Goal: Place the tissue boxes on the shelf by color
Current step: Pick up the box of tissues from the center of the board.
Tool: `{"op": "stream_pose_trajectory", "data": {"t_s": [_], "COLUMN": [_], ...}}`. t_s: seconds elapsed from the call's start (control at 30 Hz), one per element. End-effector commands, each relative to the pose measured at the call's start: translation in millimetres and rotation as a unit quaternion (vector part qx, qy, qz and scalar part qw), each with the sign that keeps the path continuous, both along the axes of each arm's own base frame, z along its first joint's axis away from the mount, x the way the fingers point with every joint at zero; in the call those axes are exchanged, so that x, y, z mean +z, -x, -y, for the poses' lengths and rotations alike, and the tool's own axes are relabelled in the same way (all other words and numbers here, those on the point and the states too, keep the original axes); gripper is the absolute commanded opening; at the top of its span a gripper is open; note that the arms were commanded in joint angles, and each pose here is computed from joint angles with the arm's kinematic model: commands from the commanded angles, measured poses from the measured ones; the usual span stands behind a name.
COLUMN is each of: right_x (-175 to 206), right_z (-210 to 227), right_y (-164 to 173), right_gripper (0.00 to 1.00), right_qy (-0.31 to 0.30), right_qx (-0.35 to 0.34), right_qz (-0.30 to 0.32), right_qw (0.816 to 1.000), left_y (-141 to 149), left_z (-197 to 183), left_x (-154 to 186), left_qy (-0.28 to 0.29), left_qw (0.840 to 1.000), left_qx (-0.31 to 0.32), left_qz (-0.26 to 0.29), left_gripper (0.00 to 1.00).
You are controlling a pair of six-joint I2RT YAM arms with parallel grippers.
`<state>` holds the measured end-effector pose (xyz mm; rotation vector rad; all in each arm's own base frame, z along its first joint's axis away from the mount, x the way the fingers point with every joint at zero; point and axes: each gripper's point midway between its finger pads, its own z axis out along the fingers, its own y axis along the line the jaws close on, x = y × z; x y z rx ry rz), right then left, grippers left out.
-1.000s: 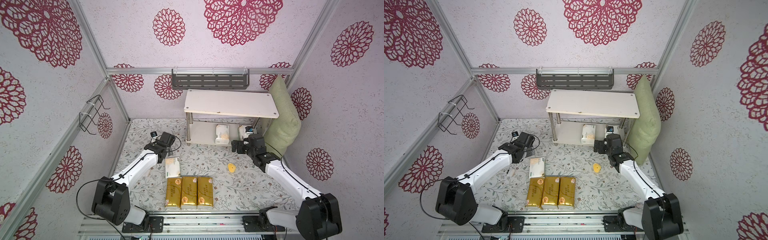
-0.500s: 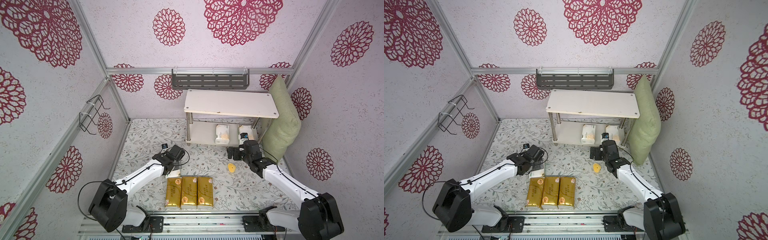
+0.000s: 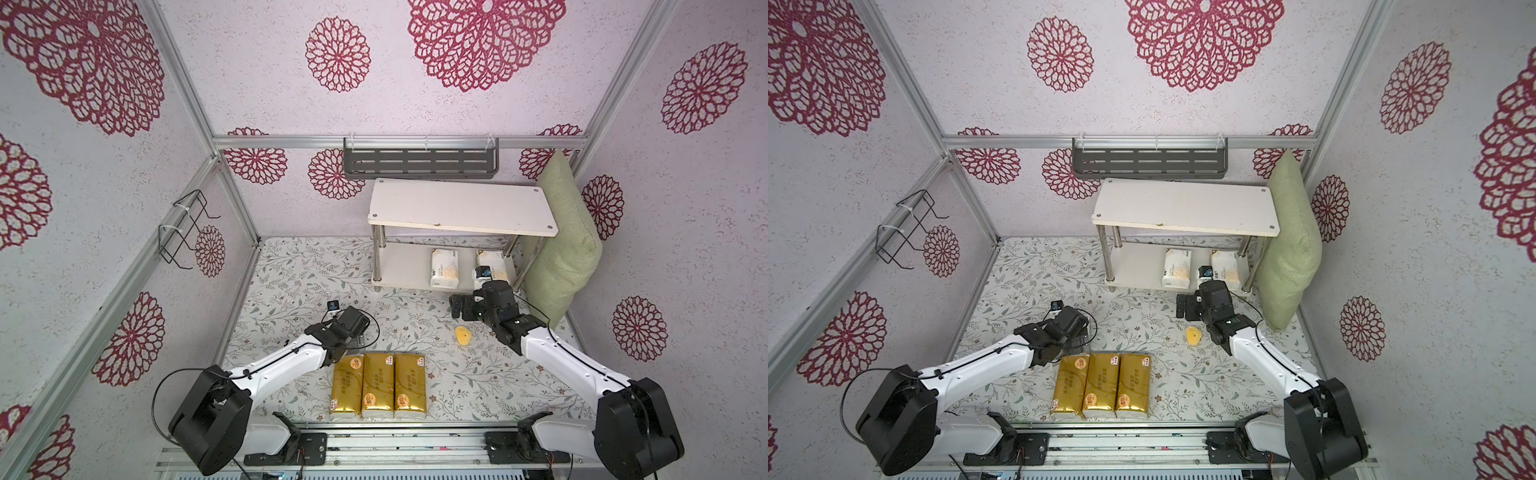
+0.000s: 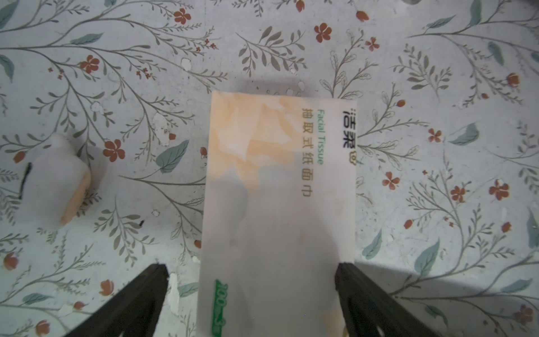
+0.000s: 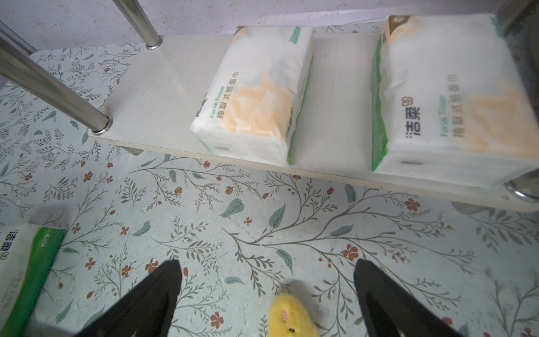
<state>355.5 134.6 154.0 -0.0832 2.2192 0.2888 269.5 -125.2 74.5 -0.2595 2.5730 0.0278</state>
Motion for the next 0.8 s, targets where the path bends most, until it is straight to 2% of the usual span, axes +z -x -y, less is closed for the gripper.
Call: {"op": "stream_pose_trajectory", "data": {"t_s": [0.0, 0.23, 0.77], "right_x": [9, 11, 8], "right_z": [-6, -10, -16], "right_y": [-5, -4, -3], "right_gripper": [0.99, 0.99, 0.99], "right_qy": [-0.011, -0.008, -0.005], "right_qx": [-0.002, 0.001, 0.008], "right_qz": [0.014, 0.018, 0.017], "right_qw": [1.000, 1.000, 1.000], "left_y": [-6, -1, -4], "left_z": [16, 7, 16], "left_x": [11, -3, -20], "left_qy": [0.028, -0.010, 0.000], "left_qw": [0.999, 1.000, 0.999], "left_qx": [-0.028, -0.020, -0.040], "left_qz": [0.027, 0.003, 0.028], "left_gripper": [0.97, 0.97, 0.97]}}
